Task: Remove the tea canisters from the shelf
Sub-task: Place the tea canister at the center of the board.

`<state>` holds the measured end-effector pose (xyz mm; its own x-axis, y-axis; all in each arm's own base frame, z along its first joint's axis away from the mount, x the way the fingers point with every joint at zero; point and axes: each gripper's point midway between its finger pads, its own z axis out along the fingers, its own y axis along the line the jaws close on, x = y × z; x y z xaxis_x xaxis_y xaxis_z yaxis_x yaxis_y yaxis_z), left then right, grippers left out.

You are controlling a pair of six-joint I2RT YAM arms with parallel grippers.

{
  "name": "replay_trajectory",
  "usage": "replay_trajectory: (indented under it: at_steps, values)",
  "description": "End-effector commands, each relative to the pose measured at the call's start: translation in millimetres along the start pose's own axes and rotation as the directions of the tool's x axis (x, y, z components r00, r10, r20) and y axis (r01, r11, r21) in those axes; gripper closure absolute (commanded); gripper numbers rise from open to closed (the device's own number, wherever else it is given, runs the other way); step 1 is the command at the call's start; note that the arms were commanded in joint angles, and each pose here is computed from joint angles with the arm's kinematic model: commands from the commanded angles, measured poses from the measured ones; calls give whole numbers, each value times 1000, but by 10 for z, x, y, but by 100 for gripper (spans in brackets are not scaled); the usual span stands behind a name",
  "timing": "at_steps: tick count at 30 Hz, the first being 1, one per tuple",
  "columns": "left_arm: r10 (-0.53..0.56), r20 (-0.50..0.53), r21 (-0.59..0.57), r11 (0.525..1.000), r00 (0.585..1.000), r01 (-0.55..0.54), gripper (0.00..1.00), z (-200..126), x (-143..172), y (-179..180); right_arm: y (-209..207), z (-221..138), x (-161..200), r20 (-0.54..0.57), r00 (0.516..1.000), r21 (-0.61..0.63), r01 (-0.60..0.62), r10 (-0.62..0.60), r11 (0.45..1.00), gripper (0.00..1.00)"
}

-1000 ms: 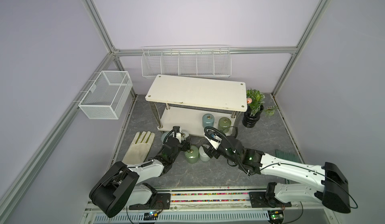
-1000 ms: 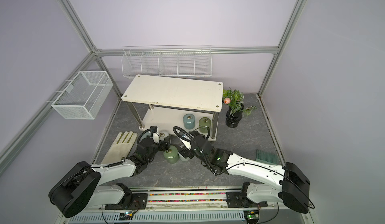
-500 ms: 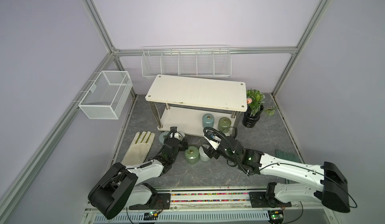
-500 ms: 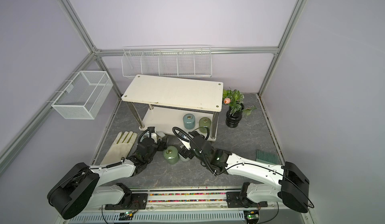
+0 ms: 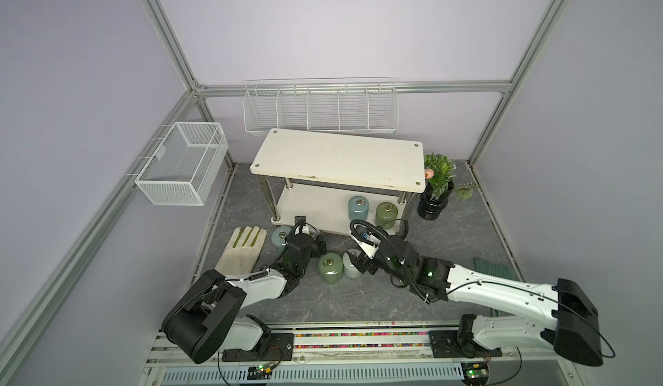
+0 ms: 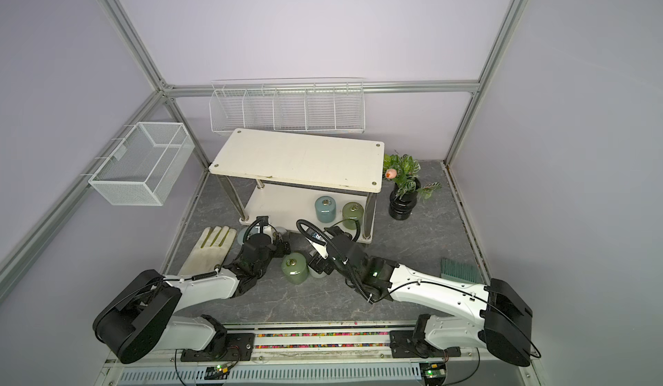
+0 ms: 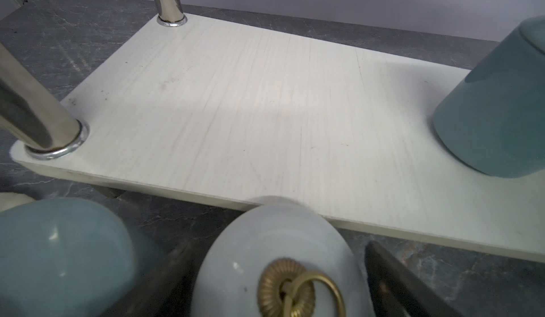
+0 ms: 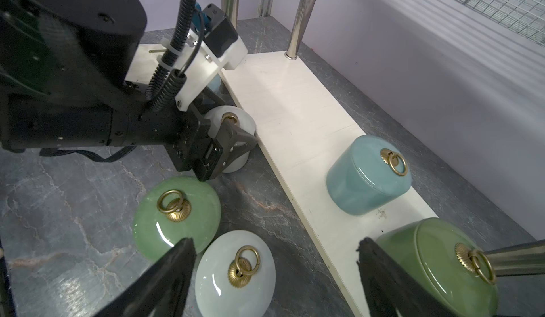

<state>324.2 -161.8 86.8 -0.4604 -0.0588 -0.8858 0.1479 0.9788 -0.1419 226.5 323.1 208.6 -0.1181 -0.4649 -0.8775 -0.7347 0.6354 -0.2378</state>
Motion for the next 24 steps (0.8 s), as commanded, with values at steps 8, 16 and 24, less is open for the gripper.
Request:
replay_trajectory:
  at_steps: [8,16,24]
  values:
    - [44,13,7,999,999,-44,1,-146,-201,-28,-33,-49,-133,34,999,17,8,-8,1000,11]
    - [71,73,73,994,995,-77,1,-247,-624,-244,-126,-116,-234,51,999,59,7,-10,998,11]
    - [94,104,208,971,990,-114,0,-263,-961,-615,-153,-379,-277,54,998,81,31,-36,996,11]
